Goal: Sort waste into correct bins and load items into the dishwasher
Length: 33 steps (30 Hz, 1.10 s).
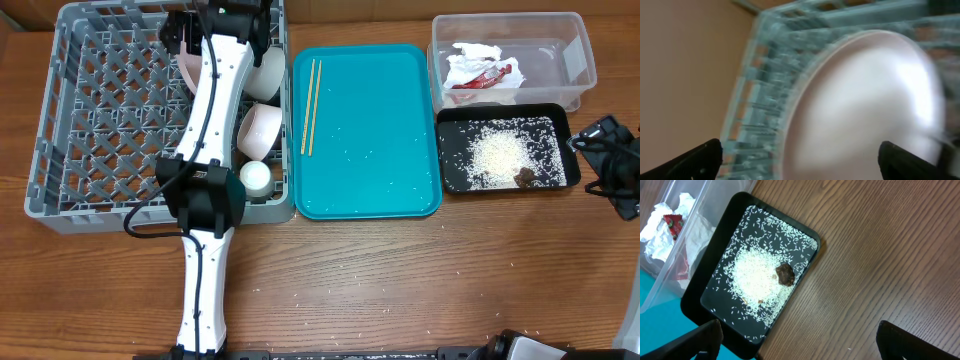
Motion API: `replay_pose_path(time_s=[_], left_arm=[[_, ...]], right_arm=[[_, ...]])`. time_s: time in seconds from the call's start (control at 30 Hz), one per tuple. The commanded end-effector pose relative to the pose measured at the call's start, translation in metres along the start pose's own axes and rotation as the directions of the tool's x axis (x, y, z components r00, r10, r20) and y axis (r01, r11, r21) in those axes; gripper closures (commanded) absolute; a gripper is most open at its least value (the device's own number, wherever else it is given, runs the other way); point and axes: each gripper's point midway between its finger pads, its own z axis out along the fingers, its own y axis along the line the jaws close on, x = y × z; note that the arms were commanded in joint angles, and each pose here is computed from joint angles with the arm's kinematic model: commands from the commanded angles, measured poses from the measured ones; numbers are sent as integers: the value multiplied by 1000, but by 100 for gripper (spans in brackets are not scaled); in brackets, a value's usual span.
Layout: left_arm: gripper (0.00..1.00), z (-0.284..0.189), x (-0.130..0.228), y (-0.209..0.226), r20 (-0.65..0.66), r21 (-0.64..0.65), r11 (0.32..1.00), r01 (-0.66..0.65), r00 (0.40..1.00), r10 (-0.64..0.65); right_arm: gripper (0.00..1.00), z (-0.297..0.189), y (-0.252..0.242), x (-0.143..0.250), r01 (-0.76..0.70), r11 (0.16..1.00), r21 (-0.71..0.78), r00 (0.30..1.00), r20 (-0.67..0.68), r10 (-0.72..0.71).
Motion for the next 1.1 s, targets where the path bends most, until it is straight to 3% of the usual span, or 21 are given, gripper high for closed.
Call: replay_pose_path(time_s=[0.0,0.03,0.13,0.2,0.33,0.43,0.7,1.07], left_arm=[[3,-93,-36,-24,112,392,919,52,988,-104],[3,-109,-38,-30,122,458,888,42,987,-110],[11,-208,-38,-70,148,756,655,-19,979,-143],[12,-231,-27,-88,120,782,623,-8,983,-138],[12,-224,23,-154,-46,755,652,64,998,-45],[13,-201,41,-179,-89,731,680,58,996,11],[13,-150,72,-218,-104,703,710,-48,980,169],[15,-112,120,-263,-237,709,705,-10,938,253]], right_arm=[[0,-4,0,-5,-9,1000,0,1000,20,9],[0,-4,0,-5,-9,1000,0,1000,20,9],[0,-4,0,-5,-9,1000,0,1000,20,9],[0,-4,0,-5,-9,1000,0,1000,20,9],[0,-4,0,-5,-9,1000,0,1000,20,9],[0,-4,0,-5,-9,1000,0,1000,20,9],[0,-4,0,-5,-9,1000,0,1000,20,9],[0,-4,0,-5,-9,1000,0,1000,20,9]])
